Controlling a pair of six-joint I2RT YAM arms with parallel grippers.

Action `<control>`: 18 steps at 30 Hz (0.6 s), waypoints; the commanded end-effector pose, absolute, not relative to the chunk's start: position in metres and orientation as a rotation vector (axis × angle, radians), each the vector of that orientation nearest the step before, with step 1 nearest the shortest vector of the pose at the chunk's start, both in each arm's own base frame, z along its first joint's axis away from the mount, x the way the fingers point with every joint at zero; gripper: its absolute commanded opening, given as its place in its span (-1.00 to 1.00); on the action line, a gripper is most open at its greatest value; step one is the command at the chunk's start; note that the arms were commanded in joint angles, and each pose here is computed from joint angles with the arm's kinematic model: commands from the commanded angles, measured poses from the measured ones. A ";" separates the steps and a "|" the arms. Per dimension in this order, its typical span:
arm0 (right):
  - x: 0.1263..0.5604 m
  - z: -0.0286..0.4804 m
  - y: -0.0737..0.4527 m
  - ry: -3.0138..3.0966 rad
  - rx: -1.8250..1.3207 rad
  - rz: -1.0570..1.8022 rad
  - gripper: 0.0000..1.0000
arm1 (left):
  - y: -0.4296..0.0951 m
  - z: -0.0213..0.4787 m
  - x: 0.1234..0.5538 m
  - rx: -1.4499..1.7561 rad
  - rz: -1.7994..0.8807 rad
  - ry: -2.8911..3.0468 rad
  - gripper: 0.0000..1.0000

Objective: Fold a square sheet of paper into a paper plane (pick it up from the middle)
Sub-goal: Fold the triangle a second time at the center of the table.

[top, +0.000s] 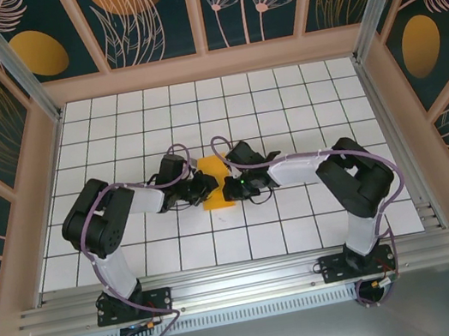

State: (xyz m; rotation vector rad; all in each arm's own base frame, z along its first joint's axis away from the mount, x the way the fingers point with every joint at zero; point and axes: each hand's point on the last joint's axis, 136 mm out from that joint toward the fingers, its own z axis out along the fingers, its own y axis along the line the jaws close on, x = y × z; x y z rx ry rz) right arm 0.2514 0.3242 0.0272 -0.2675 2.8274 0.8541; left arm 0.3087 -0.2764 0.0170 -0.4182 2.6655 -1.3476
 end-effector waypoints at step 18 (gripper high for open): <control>0.243 0.032 0.318 2.838 -0.342 0.829 -0.76 | -0.248 -0.027 0.291 -0.594 -1.118 2.795 -0.71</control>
